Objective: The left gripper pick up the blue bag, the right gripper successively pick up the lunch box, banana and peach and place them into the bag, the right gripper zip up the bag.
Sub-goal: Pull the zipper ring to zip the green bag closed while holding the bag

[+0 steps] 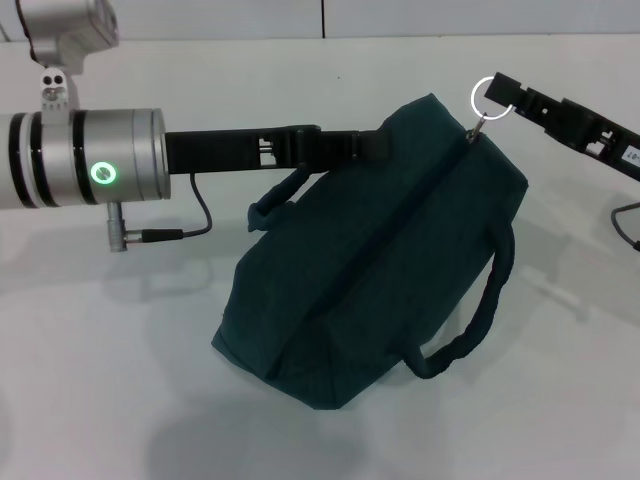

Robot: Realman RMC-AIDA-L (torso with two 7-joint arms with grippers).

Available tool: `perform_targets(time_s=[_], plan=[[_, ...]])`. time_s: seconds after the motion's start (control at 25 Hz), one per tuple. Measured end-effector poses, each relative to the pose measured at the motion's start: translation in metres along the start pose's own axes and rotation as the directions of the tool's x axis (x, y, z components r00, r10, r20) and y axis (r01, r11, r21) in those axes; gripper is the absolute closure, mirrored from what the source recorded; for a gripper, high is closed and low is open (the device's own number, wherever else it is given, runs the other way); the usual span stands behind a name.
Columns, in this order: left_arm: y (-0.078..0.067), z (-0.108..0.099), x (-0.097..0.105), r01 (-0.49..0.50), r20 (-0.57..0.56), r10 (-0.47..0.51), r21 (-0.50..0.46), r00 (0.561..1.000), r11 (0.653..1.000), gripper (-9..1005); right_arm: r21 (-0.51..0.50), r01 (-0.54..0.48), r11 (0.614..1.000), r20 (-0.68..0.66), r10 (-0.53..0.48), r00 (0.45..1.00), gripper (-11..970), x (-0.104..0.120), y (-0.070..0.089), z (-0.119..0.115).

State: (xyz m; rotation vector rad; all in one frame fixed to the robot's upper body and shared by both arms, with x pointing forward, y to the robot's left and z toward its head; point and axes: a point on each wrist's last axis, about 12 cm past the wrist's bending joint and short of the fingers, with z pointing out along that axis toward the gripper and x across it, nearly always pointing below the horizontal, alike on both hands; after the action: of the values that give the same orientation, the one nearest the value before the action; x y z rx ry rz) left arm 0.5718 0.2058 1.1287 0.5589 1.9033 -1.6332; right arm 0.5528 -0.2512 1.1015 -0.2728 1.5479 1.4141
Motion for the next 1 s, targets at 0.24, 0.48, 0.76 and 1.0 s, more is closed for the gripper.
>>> perform_targets(time_s=[0.24, 0.48, 0.76, 1.0], plan=[[-0.001, -0.002, 0.003, 0.0, -0.002, 0.0, 0.008, 1.0, 1.0, 948, 0.026, -0.041, 0.999, 0.024, 0.04, 0.999, 914, 0.006, -0.003, -0.007], [-0.001, -0.001, 0.004, 0.001, -0.01, 0.0, 0.016, 1.0, 1.0, 947, 0.046, -0.058, 0.997, 0.05, 0.056, 0.997, 905, 0.007, -0.004, -0.012], [-0.005, -0.001, 0.004, -0.01, 0.002, 0.01, 0.05, 1.0, 0.999, 945, 0.138, -0.11, 0.984, 0.057, 0.103, 0.993, 896, 0.014, -0.015, -0.02], [-0.007, -0.001, 0.003, -0.016, 0.015, 0.015, 0.067, 1.0, 0.998, 944, 0.199, -0.133, 0.971, 0.054, 0.125, 0.991, 888, 0.02, -0.021, -0.022]])
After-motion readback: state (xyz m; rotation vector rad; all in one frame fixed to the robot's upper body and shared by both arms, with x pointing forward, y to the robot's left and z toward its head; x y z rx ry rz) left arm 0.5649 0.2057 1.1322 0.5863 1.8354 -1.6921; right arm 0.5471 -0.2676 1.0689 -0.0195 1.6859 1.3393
